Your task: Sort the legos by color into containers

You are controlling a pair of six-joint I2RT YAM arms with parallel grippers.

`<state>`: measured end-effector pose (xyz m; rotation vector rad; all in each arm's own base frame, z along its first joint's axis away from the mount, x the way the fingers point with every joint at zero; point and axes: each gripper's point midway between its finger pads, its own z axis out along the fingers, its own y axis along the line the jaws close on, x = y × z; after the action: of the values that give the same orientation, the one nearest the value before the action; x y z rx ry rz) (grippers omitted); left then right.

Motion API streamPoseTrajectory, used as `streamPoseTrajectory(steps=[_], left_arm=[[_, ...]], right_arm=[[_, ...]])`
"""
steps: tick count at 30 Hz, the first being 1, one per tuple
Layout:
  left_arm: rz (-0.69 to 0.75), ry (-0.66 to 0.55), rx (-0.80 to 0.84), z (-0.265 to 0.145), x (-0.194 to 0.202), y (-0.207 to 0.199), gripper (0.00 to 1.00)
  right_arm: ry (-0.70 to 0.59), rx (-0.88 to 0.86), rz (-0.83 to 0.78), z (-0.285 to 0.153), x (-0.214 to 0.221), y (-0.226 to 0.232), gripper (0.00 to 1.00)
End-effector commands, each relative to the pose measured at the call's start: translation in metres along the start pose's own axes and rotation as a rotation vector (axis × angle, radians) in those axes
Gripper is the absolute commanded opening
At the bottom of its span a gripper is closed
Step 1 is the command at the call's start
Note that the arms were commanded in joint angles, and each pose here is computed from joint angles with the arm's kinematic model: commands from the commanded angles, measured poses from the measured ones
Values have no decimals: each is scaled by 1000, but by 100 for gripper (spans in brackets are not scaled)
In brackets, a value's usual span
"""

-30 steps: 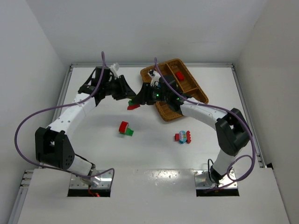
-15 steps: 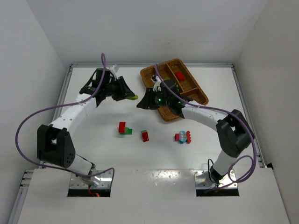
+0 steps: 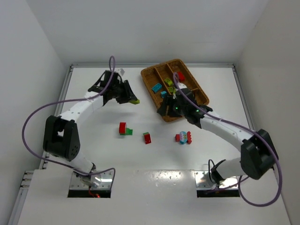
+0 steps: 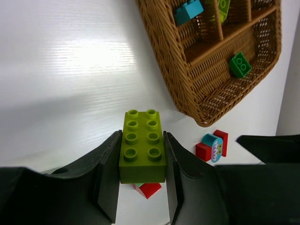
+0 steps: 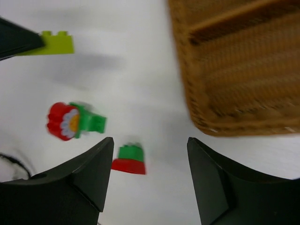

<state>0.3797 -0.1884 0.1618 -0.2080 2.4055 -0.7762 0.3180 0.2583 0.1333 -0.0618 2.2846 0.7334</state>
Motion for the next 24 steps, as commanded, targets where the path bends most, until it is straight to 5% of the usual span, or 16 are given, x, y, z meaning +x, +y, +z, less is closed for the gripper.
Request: streamPoseTrajectory(steps=[1, 14, 18, 24], left_arm=[[54, -7, 40, 16, -6, -31, 0], [142, -34, 343, 132, -49, -155, 0], [193, -114, 462, 154, -76, -190, 0], [144, -187, 459, 210, -96, -186, 0]], right_arm=[[-117, 286, 107, -32, -14, -59, 65], [-412, 587, 209, -139, -49, -117, 66], [-402, 594, 207, -145, -45, -118, 66], [-374, 626, 198, -152, -41, -121, 68]])
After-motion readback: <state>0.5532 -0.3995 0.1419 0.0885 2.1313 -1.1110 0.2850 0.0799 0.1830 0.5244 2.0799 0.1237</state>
